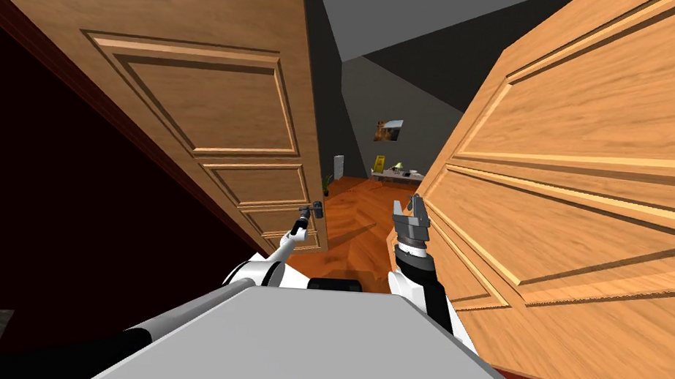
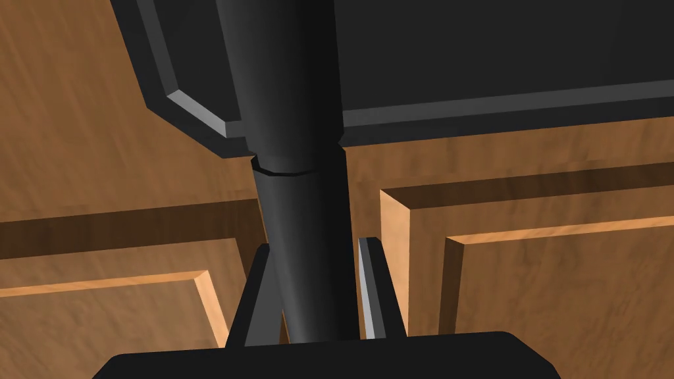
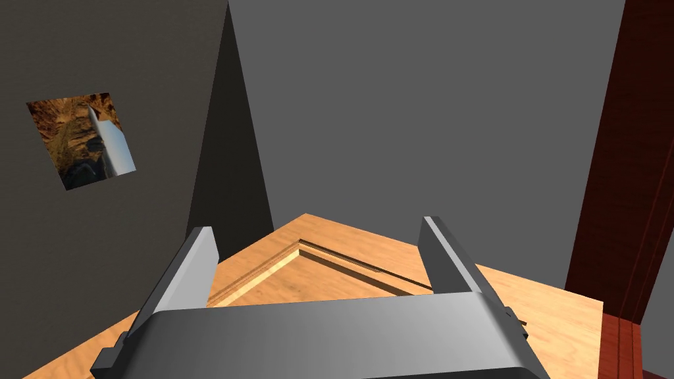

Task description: Push the door open

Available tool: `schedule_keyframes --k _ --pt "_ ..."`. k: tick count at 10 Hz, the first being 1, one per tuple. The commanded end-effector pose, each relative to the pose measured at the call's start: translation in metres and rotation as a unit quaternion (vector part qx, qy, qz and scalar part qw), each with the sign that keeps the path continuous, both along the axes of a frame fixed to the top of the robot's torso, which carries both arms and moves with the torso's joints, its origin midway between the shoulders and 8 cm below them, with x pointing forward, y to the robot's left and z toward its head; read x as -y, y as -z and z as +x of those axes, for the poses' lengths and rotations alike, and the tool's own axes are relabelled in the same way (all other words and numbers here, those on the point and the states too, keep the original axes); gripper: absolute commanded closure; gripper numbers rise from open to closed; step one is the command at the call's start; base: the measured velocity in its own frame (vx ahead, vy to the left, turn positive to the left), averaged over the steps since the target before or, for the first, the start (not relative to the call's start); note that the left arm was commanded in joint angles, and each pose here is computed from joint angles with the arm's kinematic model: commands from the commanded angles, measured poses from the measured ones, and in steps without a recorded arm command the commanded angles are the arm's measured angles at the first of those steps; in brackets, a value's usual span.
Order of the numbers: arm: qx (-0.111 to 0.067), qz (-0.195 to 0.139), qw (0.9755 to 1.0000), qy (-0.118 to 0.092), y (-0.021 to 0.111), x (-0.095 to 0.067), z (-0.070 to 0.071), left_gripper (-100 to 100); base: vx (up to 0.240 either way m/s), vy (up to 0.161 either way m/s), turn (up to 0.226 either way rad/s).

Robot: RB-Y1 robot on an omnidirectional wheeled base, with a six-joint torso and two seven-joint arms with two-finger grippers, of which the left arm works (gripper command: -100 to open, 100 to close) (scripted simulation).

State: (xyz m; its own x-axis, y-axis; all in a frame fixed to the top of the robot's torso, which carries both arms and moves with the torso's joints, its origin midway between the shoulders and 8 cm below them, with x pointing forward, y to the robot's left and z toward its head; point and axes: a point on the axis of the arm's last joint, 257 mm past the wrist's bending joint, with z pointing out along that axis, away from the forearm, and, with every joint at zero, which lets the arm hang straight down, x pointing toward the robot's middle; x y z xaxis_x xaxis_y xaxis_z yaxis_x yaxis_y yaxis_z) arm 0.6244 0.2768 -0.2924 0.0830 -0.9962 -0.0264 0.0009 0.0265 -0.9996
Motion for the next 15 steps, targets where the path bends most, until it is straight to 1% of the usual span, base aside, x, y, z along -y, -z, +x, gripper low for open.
schedule_keyframes --k 1,4,5,6,9,10,11,12,15 --pt "0.000 -0.002 0.9999 -0.015 -0.001 -0.016 -0.002 100 0.115 -0.072 0.054" --pt "0.000 -0.006 0.9996 -0.029 -0.001 -0.029 -0.004 100 0.161 -0.159 0.102" --pt "0.000 -0.006 0.9996 -0.029 -0.001 -0.029 -0.004 100 0.110 -0.077 0.048" --pt "0.000 -0.008 0.9993 -0.036 0.000 -0.036 -0.005 100 0.113 -0.072 0.039" --pt "0.000 -0.013 0.9987 -0.048 0.000 -0.047 -0.007 100 0.154 -0.116 0.072" --pt "-0.003 -0.010 0.9987 -0.050 0.003 -0.051 -0.009 100 0.055 -0.035 0.058" --pt "-0.001 -0.010 0.9981 -0.062 0.001 -0.065 -0.011 100 0.126 -0.066 0.063" --pt "-0.001 -0.010 0.9979 -0.064 0.001 -0.067 -0.011 100 0.160 -0.073 0.065" --pt "0.000 -0.011 0.9966 -0.082 0.001 -0.086 -0.015 100 0.181 -0.066 0.048"
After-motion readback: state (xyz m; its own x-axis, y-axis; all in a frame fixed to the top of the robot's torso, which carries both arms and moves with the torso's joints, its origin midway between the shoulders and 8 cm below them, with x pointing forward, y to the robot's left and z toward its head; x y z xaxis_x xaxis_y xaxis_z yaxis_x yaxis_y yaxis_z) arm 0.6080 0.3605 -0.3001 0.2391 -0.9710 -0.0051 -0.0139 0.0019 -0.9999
